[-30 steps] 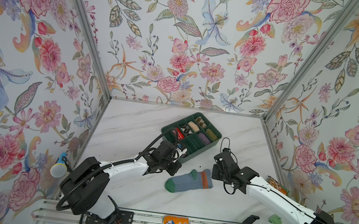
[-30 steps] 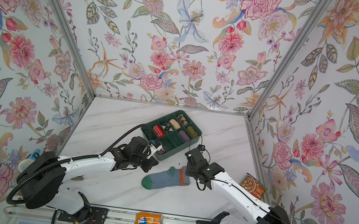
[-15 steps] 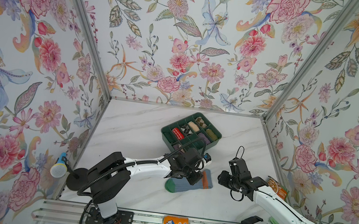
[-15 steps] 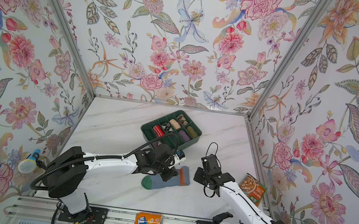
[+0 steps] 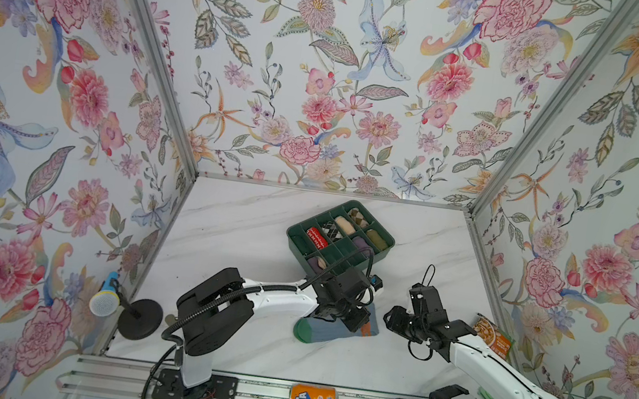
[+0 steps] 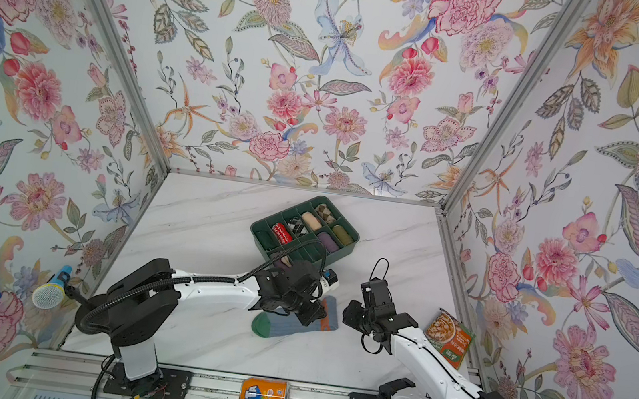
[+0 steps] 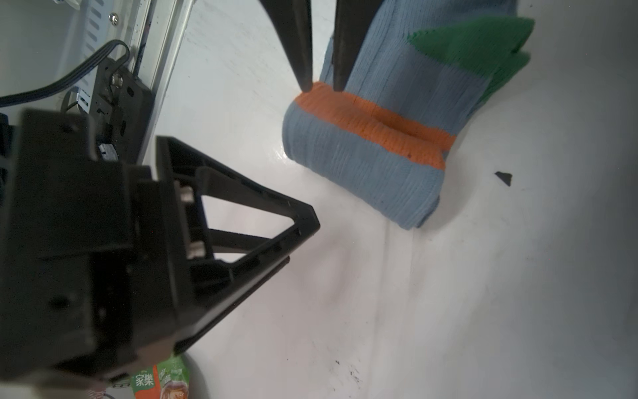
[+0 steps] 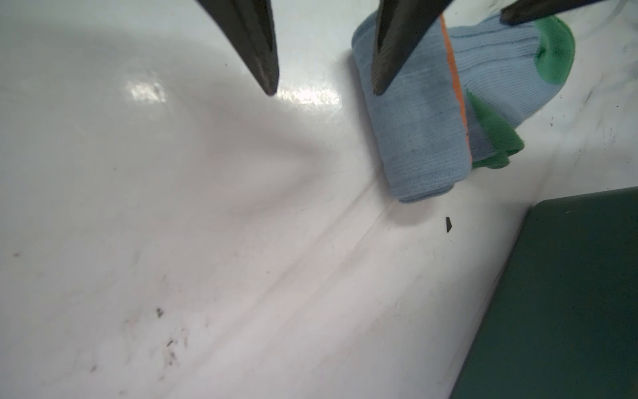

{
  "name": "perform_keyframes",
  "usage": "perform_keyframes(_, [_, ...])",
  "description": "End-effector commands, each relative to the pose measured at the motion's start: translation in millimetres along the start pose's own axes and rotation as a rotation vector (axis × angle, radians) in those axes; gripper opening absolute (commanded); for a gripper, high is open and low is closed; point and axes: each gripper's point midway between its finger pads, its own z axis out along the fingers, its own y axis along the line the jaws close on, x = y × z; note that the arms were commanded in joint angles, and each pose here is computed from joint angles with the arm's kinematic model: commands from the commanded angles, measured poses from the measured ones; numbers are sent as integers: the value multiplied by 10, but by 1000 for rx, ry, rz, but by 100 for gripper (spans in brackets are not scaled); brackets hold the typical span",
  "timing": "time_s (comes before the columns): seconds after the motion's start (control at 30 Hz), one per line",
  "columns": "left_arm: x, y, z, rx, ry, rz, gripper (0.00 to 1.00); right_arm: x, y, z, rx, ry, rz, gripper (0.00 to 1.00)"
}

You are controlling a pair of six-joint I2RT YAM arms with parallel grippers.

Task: Roll the socks
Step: 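Release the cuff with the right gripper while left gripper presses the sock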

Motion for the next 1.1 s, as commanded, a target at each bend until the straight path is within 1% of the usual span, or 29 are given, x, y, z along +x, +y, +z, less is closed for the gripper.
perform_keyframes(0.0, [-64,-46,84,16,-2,-41,16,8,-11,23,-16,-3,-3,46])
perform_keyframes(0.33, [-151,21,176,-3,0,-77,16,38,-32,73,-38,5,-2,46])
perform_keyframes(0.47, [-149,77,154,-19,3,-92,21,49,-18,94,-55,11,-4,46])
perform_keyframes(0.63, [-171,125,117,-51,-5,-91,21,72,10,150,-74,26,-8,45])
perform_keyframes(0.73, [-224,127,125,-53,-21,-86,16,79,4,168,-73,32,-11,44])
perform_keyframes(0.87, [-331,93,140,-38,-50,-76,5,82,-10,175,-67,33,-14,44])
perform_keyframes(1.0, [-373,93,165,-40,-52,-62,1,89,-6,179,-71,36,-17,44])
perform_keyframes(1.07, [-363,100,187,-42,-43,-59,0,90,-7,181,-71,37,-18,44])
